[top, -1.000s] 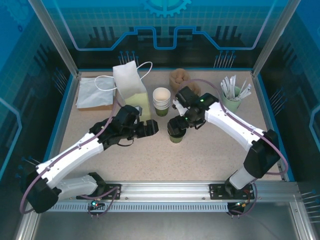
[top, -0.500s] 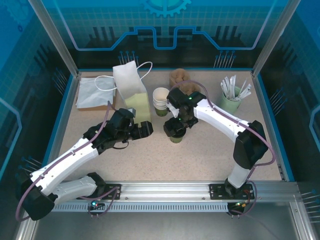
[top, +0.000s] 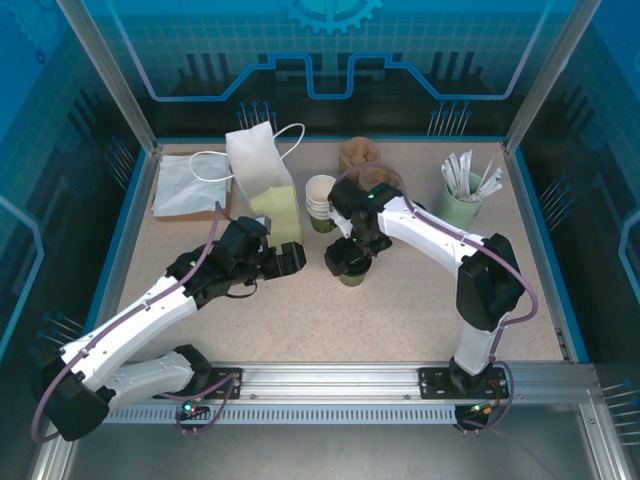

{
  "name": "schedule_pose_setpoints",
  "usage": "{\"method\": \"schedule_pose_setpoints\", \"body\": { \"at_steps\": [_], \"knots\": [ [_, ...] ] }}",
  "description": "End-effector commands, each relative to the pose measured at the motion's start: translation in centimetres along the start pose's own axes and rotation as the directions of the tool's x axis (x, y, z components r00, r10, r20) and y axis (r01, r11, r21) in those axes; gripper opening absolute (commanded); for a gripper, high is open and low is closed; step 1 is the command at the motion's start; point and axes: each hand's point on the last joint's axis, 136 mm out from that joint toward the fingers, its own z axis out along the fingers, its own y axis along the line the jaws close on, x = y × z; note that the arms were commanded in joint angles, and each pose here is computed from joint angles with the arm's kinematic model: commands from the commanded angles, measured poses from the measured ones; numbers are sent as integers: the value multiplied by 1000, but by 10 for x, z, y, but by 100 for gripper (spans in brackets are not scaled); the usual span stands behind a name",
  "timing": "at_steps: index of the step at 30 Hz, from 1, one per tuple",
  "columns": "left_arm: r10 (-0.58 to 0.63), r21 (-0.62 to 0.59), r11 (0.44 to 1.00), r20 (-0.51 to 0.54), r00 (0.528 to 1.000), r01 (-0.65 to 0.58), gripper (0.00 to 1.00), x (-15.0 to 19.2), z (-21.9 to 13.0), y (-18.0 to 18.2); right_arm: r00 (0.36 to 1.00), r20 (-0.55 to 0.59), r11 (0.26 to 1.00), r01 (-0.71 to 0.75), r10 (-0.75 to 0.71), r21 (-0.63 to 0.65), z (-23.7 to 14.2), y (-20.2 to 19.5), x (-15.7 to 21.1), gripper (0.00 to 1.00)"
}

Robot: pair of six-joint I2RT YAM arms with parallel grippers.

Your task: Pack the takeout coffee

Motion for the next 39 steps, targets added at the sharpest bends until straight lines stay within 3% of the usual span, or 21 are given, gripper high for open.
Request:
{"method": "schedule_pose_setpoints", "body": {
  "at_steps": [1,19,28,39],
  "knots": [
    [24,-29,999,10,1000,-24,95,-2,-2,7,999,-33,999,35,-34,17,5,4,2,100],
    [30,-39,999,1,1000,-30,95,-4,1,7,999,-43,1000,-11,12,28,4,-13,17,89],
    [30,-36,999,-4,1000,-30,95,-4,3,5,973,-26,973,-228,229,23,-13,-81,58,88],
    [34,-33,999,-13,999,-35,95,-7,8,0,868,13,867,-496,496,49,-25,-173,109,88]
  ]
}}
